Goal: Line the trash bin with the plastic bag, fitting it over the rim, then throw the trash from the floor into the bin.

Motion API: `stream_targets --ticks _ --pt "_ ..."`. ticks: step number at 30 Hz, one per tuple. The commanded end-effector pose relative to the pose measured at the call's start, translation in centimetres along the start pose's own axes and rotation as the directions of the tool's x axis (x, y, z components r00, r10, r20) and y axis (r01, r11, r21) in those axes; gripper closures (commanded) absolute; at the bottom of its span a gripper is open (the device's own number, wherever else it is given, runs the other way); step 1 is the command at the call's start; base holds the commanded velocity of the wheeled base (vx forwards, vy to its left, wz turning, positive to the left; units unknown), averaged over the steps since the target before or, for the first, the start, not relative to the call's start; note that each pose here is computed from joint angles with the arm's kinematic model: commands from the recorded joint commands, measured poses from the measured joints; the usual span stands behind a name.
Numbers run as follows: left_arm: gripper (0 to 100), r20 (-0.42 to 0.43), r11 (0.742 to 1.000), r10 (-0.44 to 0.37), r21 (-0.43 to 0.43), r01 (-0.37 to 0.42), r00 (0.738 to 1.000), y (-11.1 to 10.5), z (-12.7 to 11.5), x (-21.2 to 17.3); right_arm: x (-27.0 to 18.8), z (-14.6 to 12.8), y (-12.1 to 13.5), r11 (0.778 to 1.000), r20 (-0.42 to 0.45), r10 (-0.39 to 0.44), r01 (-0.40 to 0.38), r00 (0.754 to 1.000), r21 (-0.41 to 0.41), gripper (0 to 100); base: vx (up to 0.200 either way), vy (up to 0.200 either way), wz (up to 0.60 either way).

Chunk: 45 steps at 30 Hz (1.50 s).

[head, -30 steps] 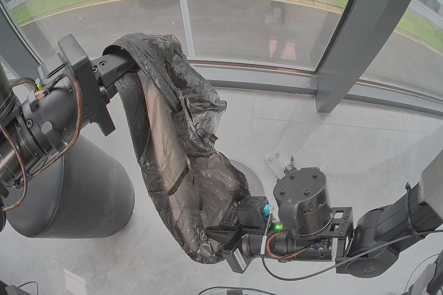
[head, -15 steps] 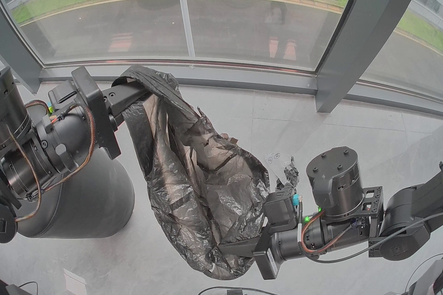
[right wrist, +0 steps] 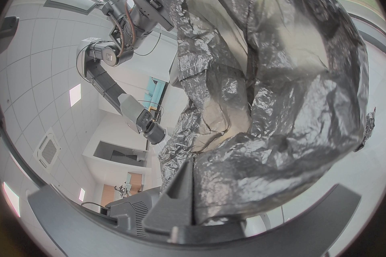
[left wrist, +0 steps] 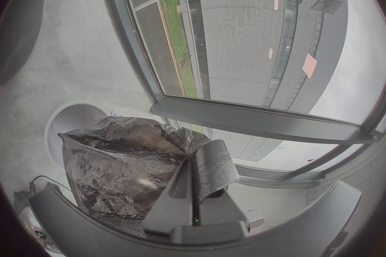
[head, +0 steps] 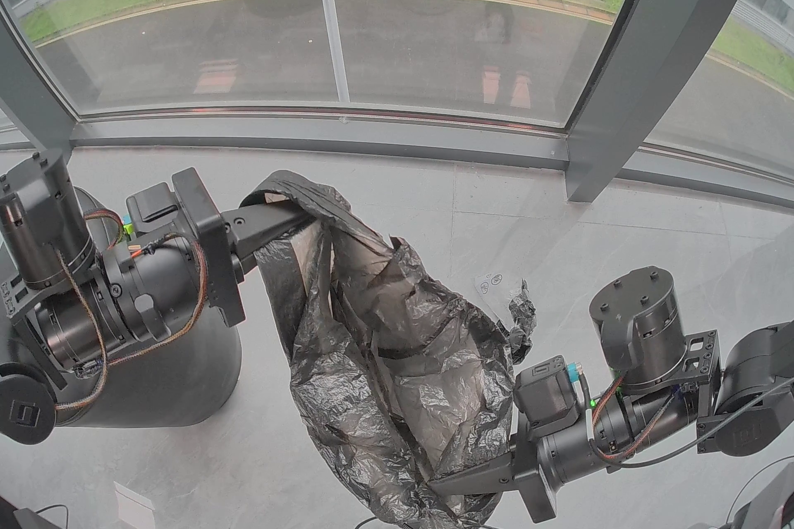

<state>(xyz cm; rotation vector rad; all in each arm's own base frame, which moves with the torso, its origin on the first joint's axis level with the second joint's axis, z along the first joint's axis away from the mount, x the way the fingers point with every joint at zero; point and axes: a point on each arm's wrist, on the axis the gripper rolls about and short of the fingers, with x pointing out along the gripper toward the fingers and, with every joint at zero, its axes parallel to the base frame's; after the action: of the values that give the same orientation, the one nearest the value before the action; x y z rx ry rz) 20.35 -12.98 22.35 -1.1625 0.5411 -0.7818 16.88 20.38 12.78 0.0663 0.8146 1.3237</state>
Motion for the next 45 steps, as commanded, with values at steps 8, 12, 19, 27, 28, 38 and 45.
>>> stream_targets --ticks 8,12,19,27,28,38,45 --pt "100 -0.025 0.999 0.017 -0.034 -0.018 1.0 2.0 0.0 1.7 -0.3 -0.3 -0.5 1.0 -0.001 -0.011 0.011 1.0 0.015 100 0.0 0.0 0.0" --pt "100 -0.026 0.999 0.017 -0.04 -0.018 1.0 2.7 -0.1 2.4 -0.7 -0.3 -1.3 0.999 0.009 -0.032 0.031 0.999 0.035 100 0.0 0.0 0.0" --pt "100 -0.038 0.998 0.045 -0.051 -0.046 0.998 3.8 -0.1 3.2 -0.7 -0.8 -3.1 0.996 -0.005 -0.045 0.045 0.999 0.08 100 0.0 0.0 0.0" --pt "100 -0.039 0.994 0.083 -0.065 -0.086 0.996 5.1 0.1 3.9 0.5 -1.3 -4.7 0.996 0.024 -0.055 0.053 0.998 0.075 100 0.0 0.0 0.0" --pt "100 -0.039 0.994 0.085 -0.066 -0.087 0.996 5.2 0.1 3.9 0.7 -1.3 -4.8 0.996 0.026 -0.054 0.052 0.998 0.072 100 0.0 0.0 0.0" --pt "100 -0.026 0.994 0.089 -0.067 -0.091 0.996 6.9 0.3 4.7 2.8 -2.4 -6.9 0.995 0.011 -0.06 0.059 0.998 0.085 100 0.0 0.0 0.0" --pt "100 -0.001 0.992 0.104 -0.07 -0.103 0.995 8.8 1.1 5.5 3.0 -2.5 -8.7 0.992 0.046 -0.094 0.09 0.994 0.091 100 0.0 0.0 0.0"
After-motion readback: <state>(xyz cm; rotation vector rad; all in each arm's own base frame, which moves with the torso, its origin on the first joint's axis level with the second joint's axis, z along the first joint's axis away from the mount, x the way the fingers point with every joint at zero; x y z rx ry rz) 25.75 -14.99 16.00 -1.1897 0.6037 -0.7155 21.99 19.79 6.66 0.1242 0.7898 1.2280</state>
